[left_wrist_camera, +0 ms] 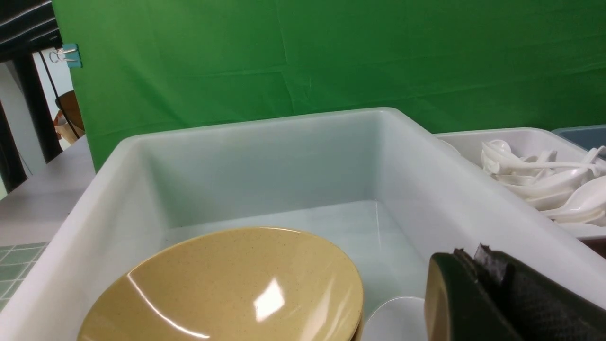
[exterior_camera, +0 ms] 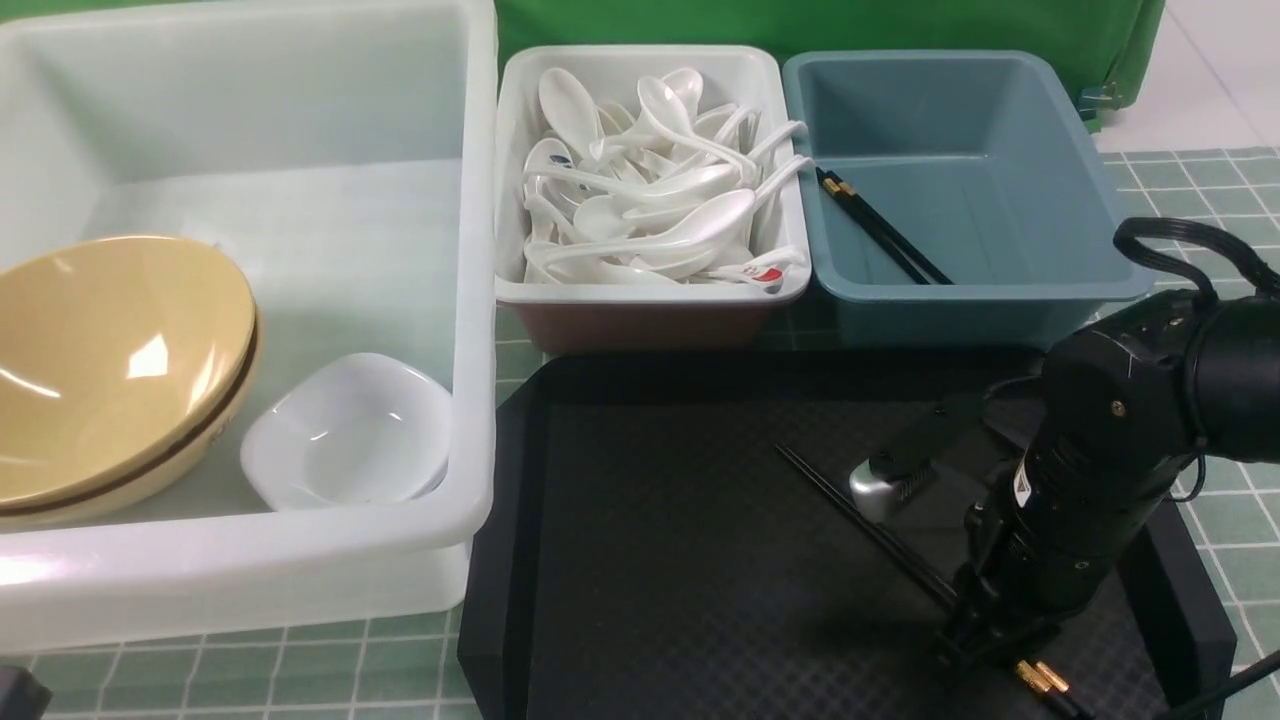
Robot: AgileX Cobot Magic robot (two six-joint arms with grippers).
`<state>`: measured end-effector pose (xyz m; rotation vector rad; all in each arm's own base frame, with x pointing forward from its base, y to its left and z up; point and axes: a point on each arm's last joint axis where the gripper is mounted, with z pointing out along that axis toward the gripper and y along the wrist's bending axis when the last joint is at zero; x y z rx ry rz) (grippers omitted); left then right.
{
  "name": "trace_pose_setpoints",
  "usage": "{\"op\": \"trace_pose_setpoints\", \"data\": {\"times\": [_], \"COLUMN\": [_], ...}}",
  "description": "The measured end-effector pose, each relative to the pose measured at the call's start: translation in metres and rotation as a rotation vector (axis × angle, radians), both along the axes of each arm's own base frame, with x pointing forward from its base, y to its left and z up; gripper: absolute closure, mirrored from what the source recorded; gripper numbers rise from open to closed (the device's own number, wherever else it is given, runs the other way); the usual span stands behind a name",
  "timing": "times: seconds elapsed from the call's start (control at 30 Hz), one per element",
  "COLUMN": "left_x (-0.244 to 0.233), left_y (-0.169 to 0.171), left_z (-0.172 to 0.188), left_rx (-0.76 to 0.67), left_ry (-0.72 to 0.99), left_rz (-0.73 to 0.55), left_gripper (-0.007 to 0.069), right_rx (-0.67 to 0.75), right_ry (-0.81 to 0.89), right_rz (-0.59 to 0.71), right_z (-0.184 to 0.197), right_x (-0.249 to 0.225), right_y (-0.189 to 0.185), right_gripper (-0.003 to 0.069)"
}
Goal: On blue table put chopsticks spoon bowls plates into blue grey white boxes.
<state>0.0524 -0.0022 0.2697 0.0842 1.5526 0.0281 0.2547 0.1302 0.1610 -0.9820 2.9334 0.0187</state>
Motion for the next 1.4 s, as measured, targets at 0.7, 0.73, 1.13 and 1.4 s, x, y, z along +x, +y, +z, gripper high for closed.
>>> {"op": "trace_pose_setpoints", "data": {"times": [0.7,0.73,1.13,1.4], "left_x": [0.0,0.0,0.0,0.0], "left_y": [0.0,0.0,0.0,0.0], "left_z": [0.0,0.0,-0.001,-0.002], "left_rx": [0.0,0.0,0.001,0.001], "left_ry": [-0.001,-0.001,0.016,0.023], "left_rz": [0.0,0.0,-0.001,-0.001], "left_gripper": [0.0621,0.0621,0.0621,0.0621], "right_rx": [0.503,0.512,0.351,0.404], "right_ry": [-1.207,-1.217,-0.885,-1.102], "right_rz": [-0.116,-0.149,-0.367,-0.206], "right_z": [0.173,0.167,0.159,0.232], "right_x": [0.037,0.052,0.101,-0.032], "right_y": [-0.032,-0.034,-0.052,-0.068], "right_gripper": [0.0492,0.0492,0.0379,0.0601]}}
